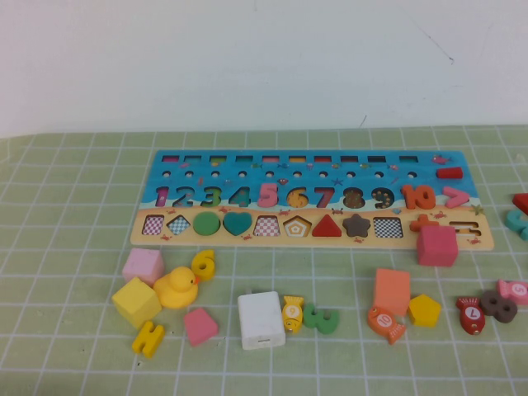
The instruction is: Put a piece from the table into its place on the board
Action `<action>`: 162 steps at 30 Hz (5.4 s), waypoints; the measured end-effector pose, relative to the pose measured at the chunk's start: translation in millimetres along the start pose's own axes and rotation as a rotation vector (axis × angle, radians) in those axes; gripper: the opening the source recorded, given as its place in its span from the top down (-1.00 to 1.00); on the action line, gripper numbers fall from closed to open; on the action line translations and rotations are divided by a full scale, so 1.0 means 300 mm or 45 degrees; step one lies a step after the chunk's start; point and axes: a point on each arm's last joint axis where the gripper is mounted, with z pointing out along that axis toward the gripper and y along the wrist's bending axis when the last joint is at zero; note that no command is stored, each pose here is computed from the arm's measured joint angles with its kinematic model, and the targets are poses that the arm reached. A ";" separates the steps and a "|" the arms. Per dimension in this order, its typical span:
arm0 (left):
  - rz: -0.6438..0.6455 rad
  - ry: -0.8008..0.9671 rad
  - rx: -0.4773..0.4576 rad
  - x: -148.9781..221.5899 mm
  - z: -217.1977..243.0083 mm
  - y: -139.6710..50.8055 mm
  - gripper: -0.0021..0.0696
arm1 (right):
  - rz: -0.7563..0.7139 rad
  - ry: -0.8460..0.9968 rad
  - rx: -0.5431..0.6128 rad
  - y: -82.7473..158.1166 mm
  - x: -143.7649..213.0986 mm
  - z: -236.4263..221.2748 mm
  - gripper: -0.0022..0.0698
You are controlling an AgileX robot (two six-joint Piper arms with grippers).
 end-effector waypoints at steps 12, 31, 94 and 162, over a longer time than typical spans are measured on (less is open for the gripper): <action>0.323 -0.878 0.032 -0.188 -0.068 -0.032 0.95 | 0.000 0.000 0.000 0.000 0.000 0.000 0.95; -0.019 -0.774 0.021 -0.387 -0.172 0.003 0.95 | 0.000 0.000 0.000 0.000 0.000 0.000 0.95; 0.359 1.235 0.475 -0.500 0.855 -0.588 -0.22 | 0.007 0.000 0.000 0.000 0.000 0.000 0.95; 0.231 1.036 0.635 -0.580 1.178 -0.845 0.19 | 0.000 0.000 0.000 0.000 0.000 0.000 0.95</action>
